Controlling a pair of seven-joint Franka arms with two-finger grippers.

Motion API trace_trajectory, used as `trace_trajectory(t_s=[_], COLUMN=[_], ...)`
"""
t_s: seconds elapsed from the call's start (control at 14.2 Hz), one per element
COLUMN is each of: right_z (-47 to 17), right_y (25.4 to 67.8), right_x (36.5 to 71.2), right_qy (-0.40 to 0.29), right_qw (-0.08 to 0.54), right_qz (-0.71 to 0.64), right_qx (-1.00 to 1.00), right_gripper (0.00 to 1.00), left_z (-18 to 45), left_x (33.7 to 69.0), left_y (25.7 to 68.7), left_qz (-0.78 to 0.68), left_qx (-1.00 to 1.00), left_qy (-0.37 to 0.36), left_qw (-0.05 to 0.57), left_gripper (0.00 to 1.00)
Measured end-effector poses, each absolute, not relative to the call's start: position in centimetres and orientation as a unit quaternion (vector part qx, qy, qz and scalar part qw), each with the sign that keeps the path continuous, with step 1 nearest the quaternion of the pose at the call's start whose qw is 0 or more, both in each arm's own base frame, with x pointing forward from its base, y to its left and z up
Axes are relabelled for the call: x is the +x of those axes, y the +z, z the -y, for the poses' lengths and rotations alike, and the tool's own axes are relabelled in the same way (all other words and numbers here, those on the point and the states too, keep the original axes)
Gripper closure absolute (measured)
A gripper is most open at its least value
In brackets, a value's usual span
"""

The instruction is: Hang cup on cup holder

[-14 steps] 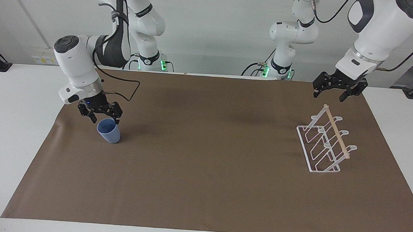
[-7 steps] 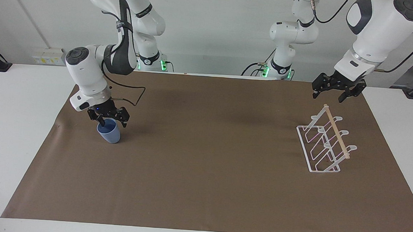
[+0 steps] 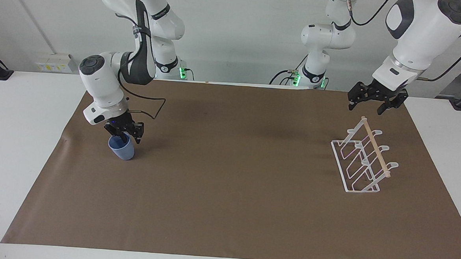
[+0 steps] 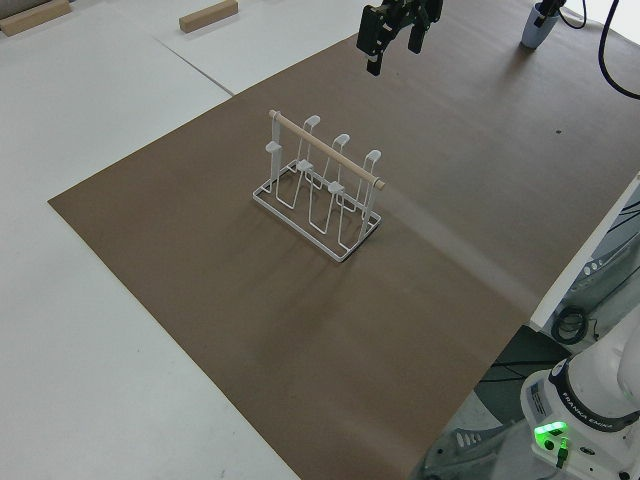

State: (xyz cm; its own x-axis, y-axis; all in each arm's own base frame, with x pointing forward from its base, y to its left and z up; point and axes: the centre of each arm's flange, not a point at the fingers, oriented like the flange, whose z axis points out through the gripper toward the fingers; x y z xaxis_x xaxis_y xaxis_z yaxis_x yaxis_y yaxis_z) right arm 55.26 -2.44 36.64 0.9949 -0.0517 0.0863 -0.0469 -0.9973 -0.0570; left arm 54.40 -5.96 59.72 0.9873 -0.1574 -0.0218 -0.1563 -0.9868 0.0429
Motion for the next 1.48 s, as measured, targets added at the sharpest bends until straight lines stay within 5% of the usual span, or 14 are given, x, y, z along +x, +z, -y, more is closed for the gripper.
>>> trace_trajectory(t_s=[0.21,0.78,1.48], right_z=[2.5,1.7,2.7], right_y=[36.9,37.6,39.6], right_x=[55.2,55.1,54.8], right_qy=[-0.046,-0.033,0.022], right_qw=[0.025,0.027,0.029], right_qz=[-0.024,-0.017,-0.024], right_qx=[-0.998,-0.999,-0.999], right_gripper=[0.92,0.95,0.95], left_z=[6.0,6.1,8.7], left_x=[54.4,54.1,54.4], left_y=[59.4,59.4,60.3], left_qz=[0.079,0.071,-0.176], left_qx=[0.997,0.997,0.98], left_qy=[-0.012,-0.008,-0.004], left_qw=[0.02,0.02,0.097], left_gripper=[0.0,0.0,0.0])
